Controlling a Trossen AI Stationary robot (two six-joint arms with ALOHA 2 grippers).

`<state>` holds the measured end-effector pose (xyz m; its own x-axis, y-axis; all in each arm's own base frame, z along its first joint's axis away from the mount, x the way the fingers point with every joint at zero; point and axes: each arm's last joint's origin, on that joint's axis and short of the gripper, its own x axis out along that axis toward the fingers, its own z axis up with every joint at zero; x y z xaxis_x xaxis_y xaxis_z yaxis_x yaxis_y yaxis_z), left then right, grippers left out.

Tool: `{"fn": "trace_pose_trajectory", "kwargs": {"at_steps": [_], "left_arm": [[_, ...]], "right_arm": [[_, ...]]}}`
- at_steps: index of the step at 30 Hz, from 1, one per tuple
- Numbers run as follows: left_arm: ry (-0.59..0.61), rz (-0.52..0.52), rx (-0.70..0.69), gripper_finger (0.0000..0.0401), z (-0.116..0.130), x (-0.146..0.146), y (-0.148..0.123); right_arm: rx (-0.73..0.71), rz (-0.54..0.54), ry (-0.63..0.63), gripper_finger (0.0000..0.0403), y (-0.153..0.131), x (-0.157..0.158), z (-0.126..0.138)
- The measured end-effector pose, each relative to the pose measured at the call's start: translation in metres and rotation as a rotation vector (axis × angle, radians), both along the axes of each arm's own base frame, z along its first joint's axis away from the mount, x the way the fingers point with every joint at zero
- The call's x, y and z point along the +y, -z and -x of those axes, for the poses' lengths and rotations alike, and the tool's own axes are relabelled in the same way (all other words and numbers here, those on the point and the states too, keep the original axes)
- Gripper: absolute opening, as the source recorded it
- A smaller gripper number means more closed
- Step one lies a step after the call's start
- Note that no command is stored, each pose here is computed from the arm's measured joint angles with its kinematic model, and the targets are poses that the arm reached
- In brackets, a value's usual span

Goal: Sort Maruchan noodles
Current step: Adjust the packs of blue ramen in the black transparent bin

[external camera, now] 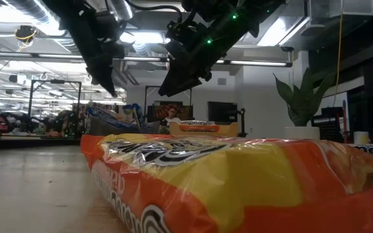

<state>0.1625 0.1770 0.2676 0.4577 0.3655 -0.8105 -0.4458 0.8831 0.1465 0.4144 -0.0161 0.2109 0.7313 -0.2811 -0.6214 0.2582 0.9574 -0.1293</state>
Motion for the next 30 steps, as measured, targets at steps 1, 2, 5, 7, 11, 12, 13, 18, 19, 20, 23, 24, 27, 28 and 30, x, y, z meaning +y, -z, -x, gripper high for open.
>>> {"fn": "trace_pose_trajectory", "kwargs": {"at_steps": [1, 2, 5, 7, 11, 12, 13, 18, 19, 20, 23, 24, 27, 28, 30], "left_arm": [[-0.006, -0.003, -0.011, 0.0, -0.001, 0.001, 0.0], [-0.008, -0.003, -0.015, 0.0, -0.003, 0.003, 0.003], [-0.008, 0.038, 0.017, 0.0, -0.006, 0.004, 0.018], [-0.007, 0.06, 0.04, 0.0, -0.007, 0.004, 0.032], [-0.015, 0.119, 0.102, 0.0, -0.004, 0.001, 0.065], [-0.016, 0.128, 0.108, 0.0, -0.003, 0.001, 0.07], [-0.022, 0.131, 0.106, 0.0, -0.003, 0.0, 0.074], [-0.063, 0.109, 0.03, 0.0, -0.007, 0.001, 0.079], [-0.08, 0.097, 0.0, 0.0, -0.009, 0.003, 0.078], [-0.1, 0.089, -0.027, 0.0, -0.01, 0.005, 0.077], [-0.114, 0.118, -0.088, 0.0, -0.014, 0.004, 0.075], [-0.097, 0.141, -0.114, 0.0, -0.017, 0.003, 0.073], [-0.059, 0.162, -0.2, 0.0, -0.024, 0.0, 0.057], [-0.054, 0.137, -0.215, 0.0, -0.026, -0.001, 0.05], [-0.074, 0.076, -0.21, 0.0, -0.028, -0.003, 0.039]], "right_arm": [[0.0, 0.0, 0.0, 0.0186, 0.0, 0.0, 0.0], [0.0, 0.0, 0.0, 0.0186, 0.0, 0.0, 0.0], [0.0, 0.0, 0.0, 0.0186, 0.0, 0.0, 0.0], [0.002, -0.001, 0.0, 0.0186, 0.0, 0.0, 0.0], [0.022, -0.001, 0.0, 0.0186, 0.002, 0.0, 0.001], [0.025, -0.001, 0.0, 0.0186, 0.002, 0.0, 0.002], [0.027, -0.001, 0.0, 0.0186, 0.002, 0.0, 0.002], [0.028, -0.001, 0.0, 0.0186, 0.002, 0.0, 0.002], [0.028, -0.001, 0.0, 0.0186, 0.002, 0.0, 0.002], [0.027, -0.002, 0.0, 0.0186, 0.002, 0.0, 0.002], [0.023, -0.015, 0.012, 0.0186, 0.002, 0.0, 0.002], [0.023, -0.015, 0.012, 0.0186, 0.002, 0.0, 0.002], [0.024, -0.016, 0.012, 0.0186, 0.002, 0.0, 0.002], [0.024, -0.016, 0.012, 0.0186, 0.002, 0.0, 0.002], [0.025, -0.016, 0.012, 0.0186, 0.002, 0.0, 0.002]]}}
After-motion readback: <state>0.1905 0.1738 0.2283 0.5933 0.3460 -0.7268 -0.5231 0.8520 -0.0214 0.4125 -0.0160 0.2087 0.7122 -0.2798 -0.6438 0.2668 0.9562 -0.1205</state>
